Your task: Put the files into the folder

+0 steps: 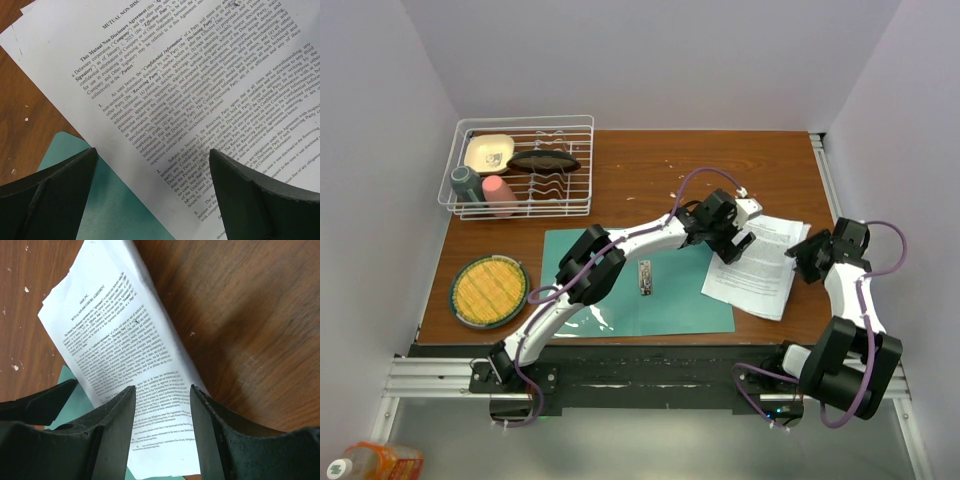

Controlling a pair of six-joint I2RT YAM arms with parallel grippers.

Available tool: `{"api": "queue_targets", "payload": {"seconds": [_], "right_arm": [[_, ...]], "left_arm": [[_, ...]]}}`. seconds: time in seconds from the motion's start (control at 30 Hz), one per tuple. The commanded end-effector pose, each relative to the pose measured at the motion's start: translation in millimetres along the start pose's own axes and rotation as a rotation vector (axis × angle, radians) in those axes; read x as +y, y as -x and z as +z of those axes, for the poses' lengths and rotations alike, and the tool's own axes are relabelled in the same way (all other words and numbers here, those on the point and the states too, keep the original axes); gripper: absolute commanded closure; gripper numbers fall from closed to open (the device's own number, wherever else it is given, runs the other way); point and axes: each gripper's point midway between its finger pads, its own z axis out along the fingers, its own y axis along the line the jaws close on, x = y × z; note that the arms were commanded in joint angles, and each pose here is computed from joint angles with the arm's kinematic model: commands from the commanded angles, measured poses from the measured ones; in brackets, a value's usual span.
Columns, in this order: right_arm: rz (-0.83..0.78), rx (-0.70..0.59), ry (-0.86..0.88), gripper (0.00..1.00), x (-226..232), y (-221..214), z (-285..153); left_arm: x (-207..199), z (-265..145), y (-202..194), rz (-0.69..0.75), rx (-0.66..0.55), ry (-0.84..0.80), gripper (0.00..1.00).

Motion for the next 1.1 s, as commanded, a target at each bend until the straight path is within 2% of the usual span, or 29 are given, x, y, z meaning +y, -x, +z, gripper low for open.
{"api": "queue_targets", "payload": {"seconds": [0.0, 0.17, 0.3, 0.53, 0.77, 1.07], "right_arm": [[-0.023, -0.030, 0.008, 0.49, 3.8, 6.0, -9.5], [-0.035, -0.032, -0.036, 0.51, -5.4, 5.4, -9.5], [-0.021, -0.096, -0.068, 0.50, -13.2, 13.5, -10.1], [0.024, -0.191, 0.006, 0.48, 11.0, 47.3, 18.6], [-0.002, -0.124, -0.003, 0.51, 2.2, 34.6, 53.5], [-0.033, -0.106, -0.027, 0.60, -9.1, 26.7, 61.0]], "left_arm": [[-0.1, 5.6, -18.6, 0.015, 0.044, 0.005, 0.00], [-0.7, 7.1, -21.0, 0.014, 0.048, 0.000, 0.00], [-1.3, 8.4, -21.8, 0.018, 0.048, -0.001, 0.00], [-1.4, 5.6, -21.7, 0.020, 0.044, 0.000, 0.00], [-1.4, 4.6, -22.4, 0.031, 0.044, -0.001, 0.00], [0.5, 4.2, -25.5, 0.042, 0.053, 0.006, 0.00]]}}
